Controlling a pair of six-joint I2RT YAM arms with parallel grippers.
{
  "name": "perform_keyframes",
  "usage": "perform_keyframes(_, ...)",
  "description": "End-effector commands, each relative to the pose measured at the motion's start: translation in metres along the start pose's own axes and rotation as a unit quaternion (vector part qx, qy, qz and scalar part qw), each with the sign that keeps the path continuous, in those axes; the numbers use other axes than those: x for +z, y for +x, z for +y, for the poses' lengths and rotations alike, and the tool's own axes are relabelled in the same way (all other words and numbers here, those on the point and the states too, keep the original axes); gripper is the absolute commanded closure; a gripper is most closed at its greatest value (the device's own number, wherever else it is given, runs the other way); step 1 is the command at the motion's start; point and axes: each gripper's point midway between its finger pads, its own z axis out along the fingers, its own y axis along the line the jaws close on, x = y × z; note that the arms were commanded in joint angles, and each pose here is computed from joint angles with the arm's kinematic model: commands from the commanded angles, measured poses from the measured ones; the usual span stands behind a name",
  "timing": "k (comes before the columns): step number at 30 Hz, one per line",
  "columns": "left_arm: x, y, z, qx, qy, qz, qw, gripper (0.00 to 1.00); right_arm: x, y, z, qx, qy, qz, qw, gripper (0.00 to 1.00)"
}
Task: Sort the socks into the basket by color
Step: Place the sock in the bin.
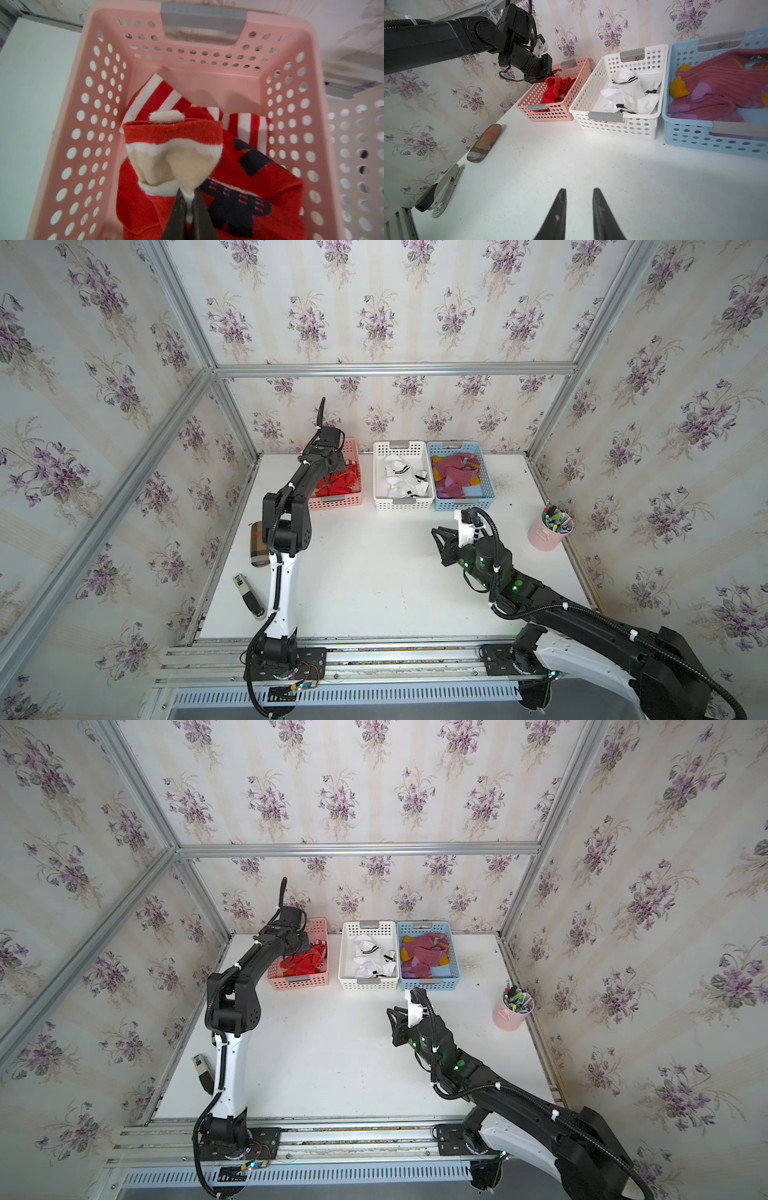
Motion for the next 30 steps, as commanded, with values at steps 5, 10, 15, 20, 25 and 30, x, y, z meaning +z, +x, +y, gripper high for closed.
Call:
perform_keyframes(5,0.013,0.006,0.034,-0.008,-0.032,0.021,0.999,0.96,0.002,-0.001,-0.002,0.0,0.006,-0.004,1.0,0.76)
perform_keyframes(10,0.016,0.004,0.046,-0.02,-0.033,0.023,0.999,0.96,0.003,-0.002,-0.002,0.0,0.007,-0.004,1.0,0.76)
perform_keyframes(15,0.016,0.003,0.038,-0.021,-0.005,0.025,0.999,0.89,0.005,-0.001,-0.001,-0.001,0.006,-0.003,1.0,0.76)
perform_keyframes(20,0.013,0.001,0.021,-0.022,0.043,0.027,0.998,0.71,0.006,0.0,-0.001,-0.001,0.005,0.0,1.0,0.76)
perform_keyframes(25,0.0,-0.006,0.018,-0.028,0.057,0.018,0.998,0.53,0.005,0.0,0.0,-0.001,0.004,0.001,1.0,0.76)
perform_keyframes(30,-0.023,-0.014,0.014,-0.036,0.075,0.007,0.996,0.51,0.004,-0.001,-0.001,-0.002,0.004,-0.001,1.0,0.76)
